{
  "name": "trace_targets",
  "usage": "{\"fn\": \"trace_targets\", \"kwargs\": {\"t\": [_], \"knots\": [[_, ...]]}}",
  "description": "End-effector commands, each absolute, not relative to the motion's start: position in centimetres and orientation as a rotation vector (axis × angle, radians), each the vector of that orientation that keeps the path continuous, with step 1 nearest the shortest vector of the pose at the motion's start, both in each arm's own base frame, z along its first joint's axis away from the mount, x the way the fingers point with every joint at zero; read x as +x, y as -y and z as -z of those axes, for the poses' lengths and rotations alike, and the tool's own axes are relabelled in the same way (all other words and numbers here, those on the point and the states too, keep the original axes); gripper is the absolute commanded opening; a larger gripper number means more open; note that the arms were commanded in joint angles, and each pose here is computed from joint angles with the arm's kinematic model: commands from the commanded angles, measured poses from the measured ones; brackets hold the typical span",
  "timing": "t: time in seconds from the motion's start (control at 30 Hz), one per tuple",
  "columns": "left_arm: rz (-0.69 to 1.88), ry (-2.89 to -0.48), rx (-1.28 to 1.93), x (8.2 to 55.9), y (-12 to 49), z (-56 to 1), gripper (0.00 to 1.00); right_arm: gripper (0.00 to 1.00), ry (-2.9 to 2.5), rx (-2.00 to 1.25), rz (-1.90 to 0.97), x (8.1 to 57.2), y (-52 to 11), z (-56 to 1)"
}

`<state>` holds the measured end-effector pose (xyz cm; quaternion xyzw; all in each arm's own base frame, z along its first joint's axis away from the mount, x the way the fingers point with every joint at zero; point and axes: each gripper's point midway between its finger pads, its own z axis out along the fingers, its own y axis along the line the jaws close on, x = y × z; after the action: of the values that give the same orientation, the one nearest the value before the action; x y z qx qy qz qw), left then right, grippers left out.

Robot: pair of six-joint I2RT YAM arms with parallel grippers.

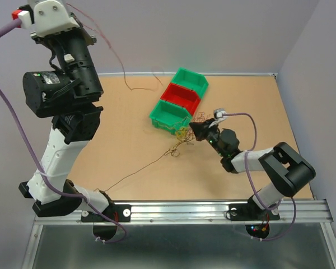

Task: Untangle the cables

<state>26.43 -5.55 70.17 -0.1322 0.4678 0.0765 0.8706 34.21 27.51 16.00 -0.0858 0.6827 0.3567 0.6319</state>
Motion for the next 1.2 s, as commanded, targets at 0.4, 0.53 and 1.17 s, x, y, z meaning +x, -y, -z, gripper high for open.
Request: {"fn": "trace_targets", "kwargs": {"t": [0.4, 0.53, 1.17], "knots": [[-0.035, -0.911, -0.233, 28.2, 5.7, -68.7, 0.00, 0.01, -1.545, 0.396, -0.400, 35.1, -9.6, -16.1], [-0.046, -0.983, -0.174, 30.7, 8.0, -66.2, 0.00, 0.01, -1.507, 0.509, -0.308, 35.0, -6.0, -17.3], [0.366, -1.148, 0.337, 32.3, 21.5, -52.3, 0.00, 0.99, -1.590, 0.333, -0.413, 34.3, -7.1, -17.7]]}}
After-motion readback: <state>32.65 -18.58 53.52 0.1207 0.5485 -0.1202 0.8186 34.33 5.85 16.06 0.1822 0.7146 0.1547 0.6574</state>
